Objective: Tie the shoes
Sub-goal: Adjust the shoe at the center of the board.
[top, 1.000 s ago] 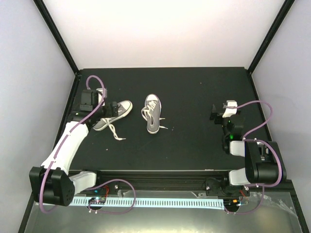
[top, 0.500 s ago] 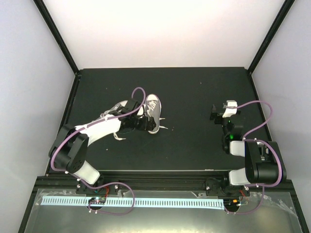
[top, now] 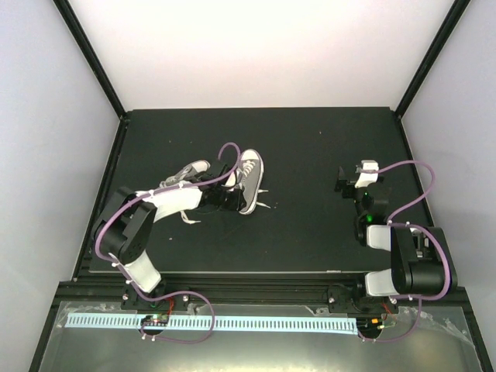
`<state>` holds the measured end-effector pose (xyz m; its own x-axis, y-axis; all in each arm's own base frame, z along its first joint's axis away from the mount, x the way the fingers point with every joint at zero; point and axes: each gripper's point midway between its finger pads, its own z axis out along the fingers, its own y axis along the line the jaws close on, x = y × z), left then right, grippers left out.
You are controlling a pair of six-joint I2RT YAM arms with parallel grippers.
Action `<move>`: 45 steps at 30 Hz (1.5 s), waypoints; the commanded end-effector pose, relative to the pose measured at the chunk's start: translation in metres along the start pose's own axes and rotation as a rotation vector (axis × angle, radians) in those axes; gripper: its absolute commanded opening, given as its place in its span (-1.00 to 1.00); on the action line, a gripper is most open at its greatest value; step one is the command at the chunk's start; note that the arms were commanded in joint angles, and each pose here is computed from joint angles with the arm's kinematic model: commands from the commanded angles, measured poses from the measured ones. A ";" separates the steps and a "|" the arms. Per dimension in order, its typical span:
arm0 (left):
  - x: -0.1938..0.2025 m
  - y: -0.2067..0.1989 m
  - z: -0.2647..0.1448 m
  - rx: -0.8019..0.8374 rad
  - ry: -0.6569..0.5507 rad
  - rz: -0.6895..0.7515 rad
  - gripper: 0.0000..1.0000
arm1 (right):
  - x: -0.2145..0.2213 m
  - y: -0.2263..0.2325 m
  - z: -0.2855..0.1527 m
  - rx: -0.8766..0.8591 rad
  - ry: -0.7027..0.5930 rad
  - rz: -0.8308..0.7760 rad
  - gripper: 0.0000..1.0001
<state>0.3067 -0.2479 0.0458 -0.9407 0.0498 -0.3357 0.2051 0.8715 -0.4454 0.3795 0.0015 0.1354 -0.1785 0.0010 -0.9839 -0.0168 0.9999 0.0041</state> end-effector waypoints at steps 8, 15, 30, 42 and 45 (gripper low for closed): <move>-0.066 -0.057 -0.139 0.208 -0.291 0.101 -0.97 | -0.081 -0.019 -0.010 0.131 0.172 0.181 0.99; -0.089 -0.020 -0.272 0.090 -0.550 0.128 -0.97 | -0.135 -0.022 -0.071 0.137 -0.036 0.284 0.99; 0.029 -0.036 -0.174 0.243 -0.261 -0.035 -0.97 | -0.134 0.030 -0.087 -0.151 0.107 0.287 1.00; 0.073 -0.041 -0.120 0.216 -0.180 -0.096 -0.97 | -0.108 0.059 -0.082 -0.225 0.232 0.272 0.99; 0.075 -0.047 -0.114 0.220 -0.173 -0.110 -0.97 | -0.103 0.074 -0.081 -0.247 0.259 0.259 0.99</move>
<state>0.1710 -0.2071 0.1017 -0.9492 -0.0590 -0.3092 0.1438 0.7925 -0.5926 0.3180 0.0578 0.2463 -0.4306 0.2304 -0.8726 -0.1409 0.9379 0.3171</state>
